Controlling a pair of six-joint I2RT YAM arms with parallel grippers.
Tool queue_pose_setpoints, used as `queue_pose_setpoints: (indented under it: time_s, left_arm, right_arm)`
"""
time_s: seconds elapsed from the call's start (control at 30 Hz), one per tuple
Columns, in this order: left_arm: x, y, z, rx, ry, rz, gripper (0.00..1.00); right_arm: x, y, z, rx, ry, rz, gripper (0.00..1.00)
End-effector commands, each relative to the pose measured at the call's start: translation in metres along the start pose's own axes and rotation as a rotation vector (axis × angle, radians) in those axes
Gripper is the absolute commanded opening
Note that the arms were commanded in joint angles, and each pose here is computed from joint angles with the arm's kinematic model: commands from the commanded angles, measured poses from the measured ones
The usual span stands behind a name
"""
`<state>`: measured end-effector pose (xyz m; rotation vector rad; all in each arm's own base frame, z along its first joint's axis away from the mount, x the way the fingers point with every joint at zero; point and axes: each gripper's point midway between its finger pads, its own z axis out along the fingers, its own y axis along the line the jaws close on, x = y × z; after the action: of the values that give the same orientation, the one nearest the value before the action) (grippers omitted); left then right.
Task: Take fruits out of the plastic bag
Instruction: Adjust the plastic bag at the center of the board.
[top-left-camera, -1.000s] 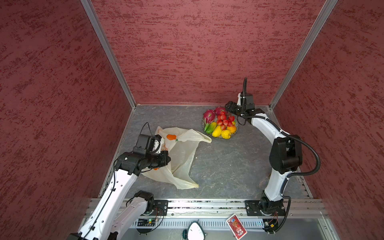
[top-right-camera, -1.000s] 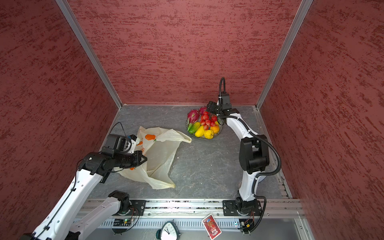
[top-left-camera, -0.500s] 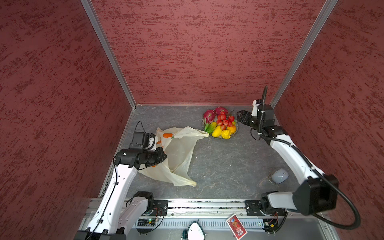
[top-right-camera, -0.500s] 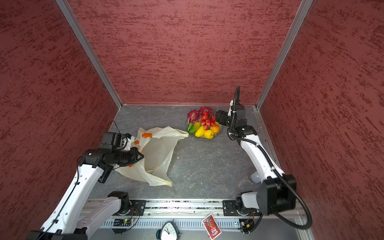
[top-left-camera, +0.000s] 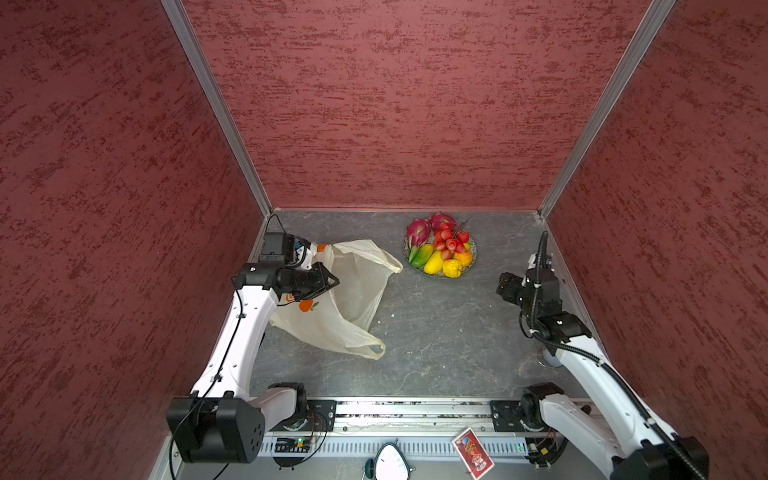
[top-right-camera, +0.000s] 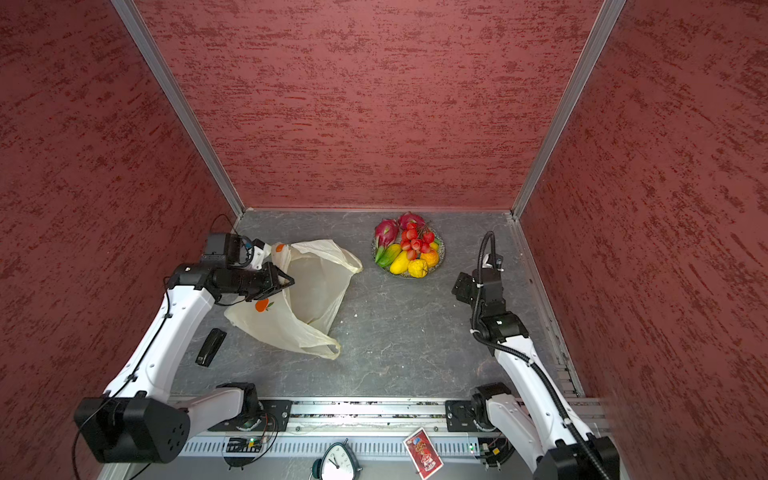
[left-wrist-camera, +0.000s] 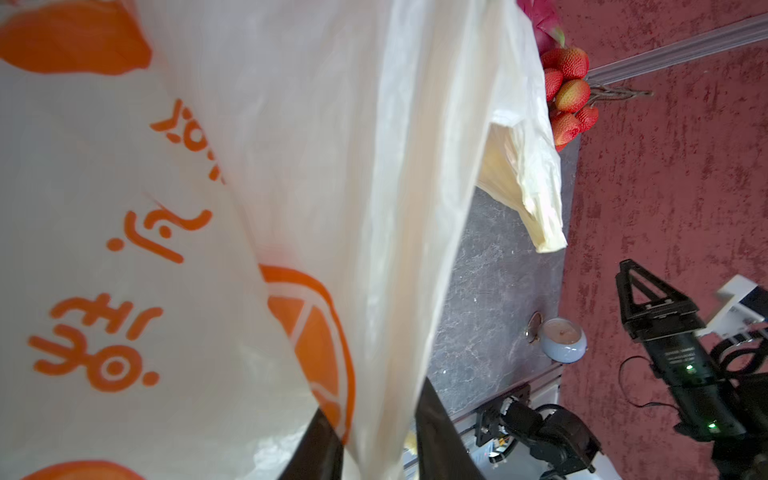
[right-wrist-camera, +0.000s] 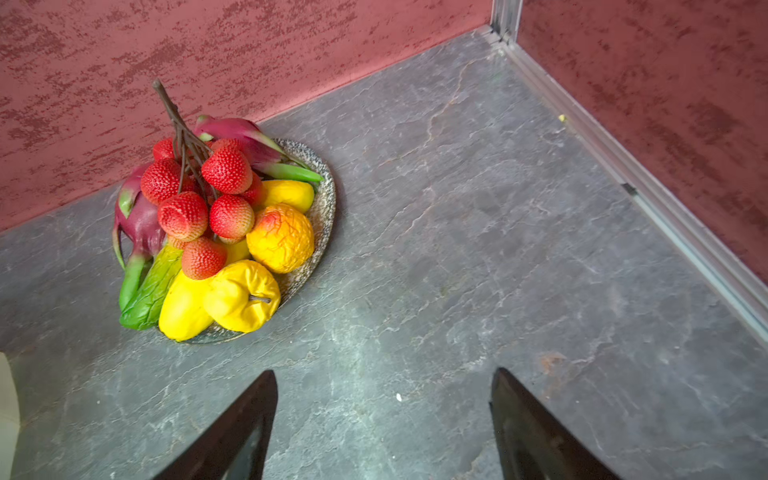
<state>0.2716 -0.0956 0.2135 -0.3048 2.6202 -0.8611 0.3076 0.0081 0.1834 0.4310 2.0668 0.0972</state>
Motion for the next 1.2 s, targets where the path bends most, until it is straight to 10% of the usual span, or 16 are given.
queue_pose_setpoints:
  time_s: [0.0, 0.4, 0.63, 1.17]
  left_arm:
    - [0.018, -0.015, 0.003, 0.041, 0.017, 0.051, 0.54]
    - [-0.036, -0.092, -0.095, 0.236, -0.374, 0.225, 0.81]
    - [-0.099, -0.07, 0.021, 0.399, -0.278, 0.012, 0.65]
    - [-0.048, 0.046, 0.16, 0.242, -0.174, -0.05, 0.7]
  right_arm:
    - [-0.037, -0.004, -0.018, 0.011, -0.187, 0.017, 0.85]
    - [-0.054, -0.015, -0.006, 0.115, -0.263, -0.05, 0.89]
    - [-0.045, -0.014, 0.0, 0.087, -0.28, -0.048, 0.89]
    - [-0.016, -0.015, 0.011, -0.004, -0.636, -0.246, 0.99]
